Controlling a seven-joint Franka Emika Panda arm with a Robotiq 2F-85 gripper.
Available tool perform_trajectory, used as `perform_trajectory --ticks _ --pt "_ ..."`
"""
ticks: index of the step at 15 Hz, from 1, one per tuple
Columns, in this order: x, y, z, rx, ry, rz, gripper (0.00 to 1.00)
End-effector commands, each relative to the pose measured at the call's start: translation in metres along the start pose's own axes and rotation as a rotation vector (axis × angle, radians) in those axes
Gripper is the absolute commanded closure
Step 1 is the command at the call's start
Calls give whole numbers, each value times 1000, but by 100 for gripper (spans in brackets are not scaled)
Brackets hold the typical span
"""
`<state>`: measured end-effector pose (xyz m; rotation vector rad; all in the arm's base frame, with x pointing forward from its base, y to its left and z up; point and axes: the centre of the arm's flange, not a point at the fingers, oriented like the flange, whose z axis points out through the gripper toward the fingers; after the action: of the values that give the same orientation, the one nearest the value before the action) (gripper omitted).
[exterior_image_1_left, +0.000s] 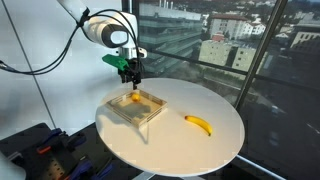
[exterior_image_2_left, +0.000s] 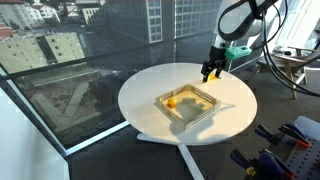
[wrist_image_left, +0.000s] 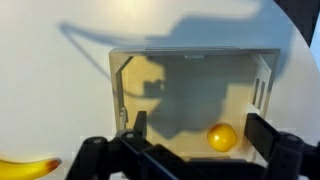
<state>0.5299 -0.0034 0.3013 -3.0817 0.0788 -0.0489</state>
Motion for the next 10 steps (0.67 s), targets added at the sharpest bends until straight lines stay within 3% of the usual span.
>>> perform_trajectory --ticks 1,10 --pt "-25 0 -23 8 6 33 0" --pt "-42 10 -39 -17 44 42 0"
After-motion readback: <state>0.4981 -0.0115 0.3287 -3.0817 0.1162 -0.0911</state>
